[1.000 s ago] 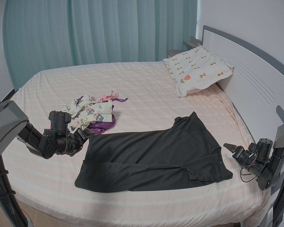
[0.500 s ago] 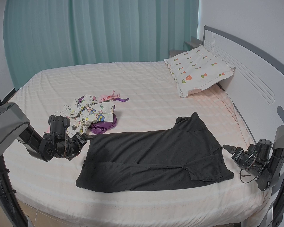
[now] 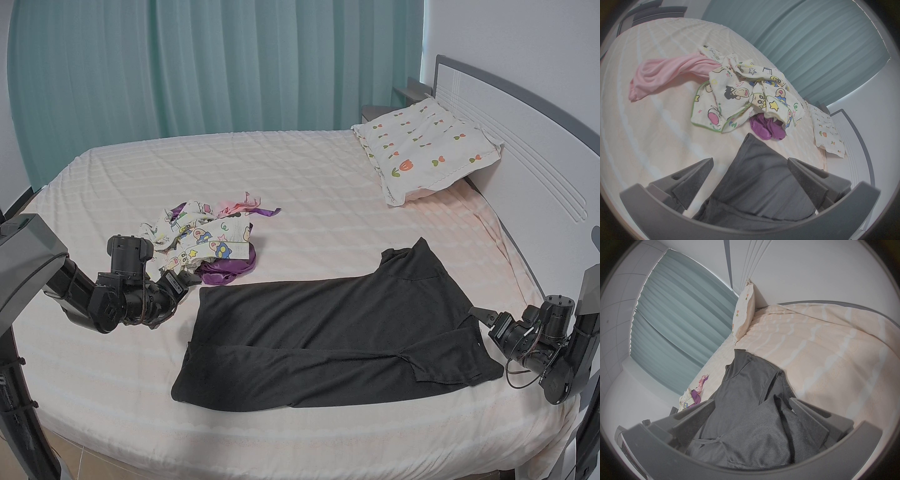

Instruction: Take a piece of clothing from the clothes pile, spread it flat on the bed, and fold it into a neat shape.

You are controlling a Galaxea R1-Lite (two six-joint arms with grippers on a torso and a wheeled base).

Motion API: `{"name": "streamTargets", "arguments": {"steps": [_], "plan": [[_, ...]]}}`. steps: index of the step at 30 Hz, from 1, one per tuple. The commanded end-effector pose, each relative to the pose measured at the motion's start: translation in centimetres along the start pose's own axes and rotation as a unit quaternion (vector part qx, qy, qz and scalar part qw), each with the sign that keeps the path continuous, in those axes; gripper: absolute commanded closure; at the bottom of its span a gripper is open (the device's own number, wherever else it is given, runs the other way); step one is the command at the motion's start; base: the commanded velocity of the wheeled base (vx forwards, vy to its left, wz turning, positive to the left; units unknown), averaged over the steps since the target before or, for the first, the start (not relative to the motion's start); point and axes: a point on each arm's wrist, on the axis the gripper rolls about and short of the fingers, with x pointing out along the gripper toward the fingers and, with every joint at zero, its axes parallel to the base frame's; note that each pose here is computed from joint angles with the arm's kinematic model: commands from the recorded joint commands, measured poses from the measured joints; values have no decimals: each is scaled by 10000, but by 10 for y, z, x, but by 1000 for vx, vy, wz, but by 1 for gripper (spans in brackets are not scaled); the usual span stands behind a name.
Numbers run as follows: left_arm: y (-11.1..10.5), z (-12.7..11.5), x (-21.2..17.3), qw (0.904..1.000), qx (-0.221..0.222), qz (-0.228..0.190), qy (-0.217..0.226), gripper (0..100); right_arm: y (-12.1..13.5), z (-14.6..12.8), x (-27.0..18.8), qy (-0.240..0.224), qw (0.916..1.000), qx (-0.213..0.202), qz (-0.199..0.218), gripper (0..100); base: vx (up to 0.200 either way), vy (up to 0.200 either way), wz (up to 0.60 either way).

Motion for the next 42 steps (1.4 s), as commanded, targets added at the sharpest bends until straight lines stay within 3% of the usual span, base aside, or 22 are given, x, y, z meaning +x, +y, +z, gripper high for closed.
{"name": "streamTargets", "arguments": {"steps": [1,9,15,18,28,34,42], "plan": [[-3,3,16,10000,7,-19,-14,0,1,0,-1,-10,10000,-11,21,0,0,0,0],[-1,0,53,9999,159,-22,40,0,1,-1,0,0,10000,-12,21,0,0,0,0],[4,-11,70,9970,739,45,203,0,1,-1,0,-5,10000,-4,15,0,0,0,0],[1,-11,72,9969,767,-1,185,0,0,-1,0,1,10000,-10,10,0,0,0,0],[-16,-6,84,9943,948,-427,-218,0,-2,-3,1,51,10000,1,-24,0,0,0,0],[-12,-10,97,9907,1292,-381,-205,0,-2,-3,1,51,10000,1,-24,0,0,0,0],[-14,-7,101,9897,1328,-353,-390,0,-2,-4,2,57,10000,3,-29,0,0,0,0]]}}
